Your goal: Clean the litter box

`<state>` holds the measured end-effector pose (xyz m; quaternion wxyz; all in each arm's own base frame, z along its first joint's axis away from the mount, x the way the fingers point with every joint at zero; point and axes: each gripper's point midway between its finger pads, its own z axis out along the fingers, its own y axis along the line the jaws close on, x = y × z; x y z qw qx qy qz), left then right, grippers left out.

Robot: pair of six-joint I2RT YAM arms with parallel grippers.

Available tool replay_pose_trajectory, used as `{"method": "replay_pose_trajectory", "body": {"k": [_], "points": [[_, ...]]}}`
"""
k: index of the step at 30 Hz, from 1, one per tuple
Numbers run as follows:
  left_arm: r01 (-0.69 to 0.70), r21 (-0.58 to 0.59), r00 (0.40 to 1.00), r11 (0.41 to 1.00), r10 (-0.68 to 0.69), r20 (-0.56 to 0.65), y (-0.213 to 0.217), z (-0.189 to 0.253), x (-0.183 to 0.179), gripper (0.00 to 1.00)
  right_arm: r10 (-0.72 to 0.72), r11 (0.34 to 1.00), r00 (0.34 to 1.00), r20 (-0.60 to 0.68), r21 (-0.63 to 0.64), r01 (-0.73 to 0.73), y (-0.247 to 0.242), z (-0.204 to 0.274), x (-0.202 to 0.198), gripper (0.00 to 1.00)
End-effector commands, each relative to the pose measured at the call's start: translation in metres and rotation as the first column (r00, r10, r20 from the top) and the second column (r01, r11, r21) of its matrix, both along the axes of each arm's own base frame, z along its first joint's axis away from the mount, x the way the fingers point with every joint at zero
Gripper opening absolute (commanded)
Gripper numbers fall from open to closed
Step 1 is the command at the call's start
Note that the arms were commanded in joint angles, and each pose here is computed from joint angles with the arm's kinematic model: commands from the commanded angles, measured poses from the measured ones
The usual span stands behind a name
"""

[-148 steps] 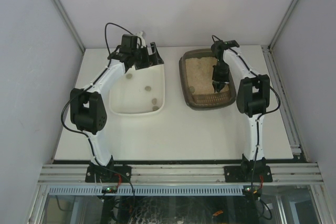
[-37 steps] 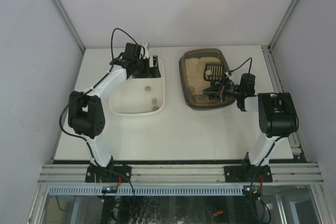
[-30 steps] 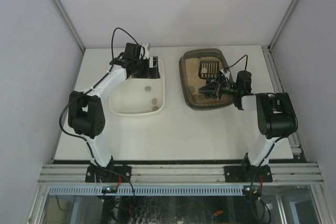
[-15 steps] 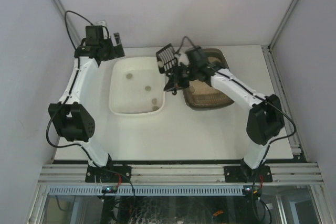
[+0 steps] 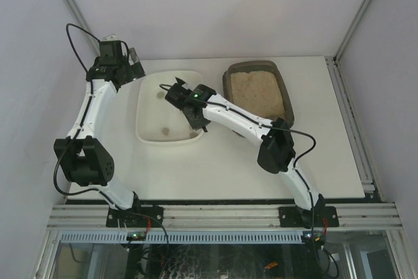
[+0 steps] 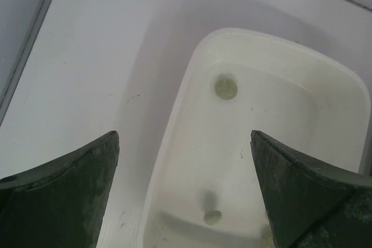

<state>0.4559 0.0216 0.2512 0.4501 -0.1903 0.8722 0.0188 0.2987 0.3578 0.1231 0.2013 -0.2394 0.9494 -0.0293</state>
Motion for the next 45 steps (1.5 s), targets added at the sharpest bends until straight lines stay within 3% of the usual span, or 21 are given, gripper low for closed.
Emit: {"method": "replay_pose_trajectory", "body": {"k": [1,5,8,11,13,16,19,22,30,35,38,41,45], "points": [[-0.018,0.037,0.996,0.999,0.015,0.093,0.008,0.027,-0.003,0.98,0.020,0.999,0.968,0.251,-0.052,-0.007,-0.011,0.063,0.024,0.00],[0.030,0.027,0.995,0.999,-0.032,0.096,0.001,0.029,-0.001,0.97,-0.022,1.000,0.969,0.248,-0.001,0.023,-0.018,0.078,0.025,0.00],[0.155,-0.019,0.984,0.988,-0.153,0.088,-0.026,0.026,0.006,0.95,-0.118,0.984,0.979,0.164,0.152,0.093,-0.045,0.102,0.019,0.00],[0.256,-0.017,0.965,0.967,-0.254,0.060,-0.066,0.022,0.015,0.95,-0.208,0.928,0.977,-0.036,0.307,0.209,-0.089,0.108,-0.001,0.00],[0.310,-0.026,0.950,0.950,-0.309,0.050,-0.096,0.016,0.021,0.95,-0.296,0.859,0.936,-0.192,0.376,0.348,-0.119,0.114,-0.017,0.00],[0.390,-0.084,0.920,0.917,-0.385,0.072,-0.152,0.008,0.028,0.96,-0.345,0.765,0.830,-0.440,0.380,0.519,-0.146,0.107,-0.049,0.00],[0.469,-0.133,0.882,0.873,-0.455,0.121,-0.206,0.005,0.041,0.96,-0.365,0.709,0.691,-0.625,0.295,0.641,-0.160,0.097,-0.069,0.00],[0.504,-0.155,0.858,0.850,-0.473,0.199,-0.246,0.014,0.066,0.96,-0.368,0.689,0.631,-0.682,0.255,0.678,-0.164,0.103,-0.068,0.00],[0.532,-0.263,0.814,0.805,-0.401,0.421,-0.318,0.027,0.158,0.98,-0.360,0.620,0.531,-0.767,0.228,0.751,-0.171,0.098,-0.017,0.00],[0.672,-0.288,0.691,0.682,-0.437,0.575,-0.361,0.018,0.176,0.99,-0.345,0.621,0.446,-0.826,0.155,0.768,-0.168,0.071,-0.013,0.00],[0.762,-0.352,0.623,0.544,-0.466,0.628,-0.389,0.006,0.170,0.98,-0.325,0.614,0.408,-0.853,0.138,0.777,-0.165,0.064,-0.011,0.00],[0.783,-0.429,0.616,0.451,-0.463,0.637,-0.408,-0.013,0.166,0.97,-0.314,0.605,0.374,-0.872,0.119,0.787,-0.164,0.057,-0.009,0.00],[0.787,-0.482,0.617,0.386,-0.480,0.623,-0.423,-0.036,0.157,0.97,-0.307,0.606,0.328,-0.893,0.082,0.791,-0.165,0.046,-0.013,0.00]]}}
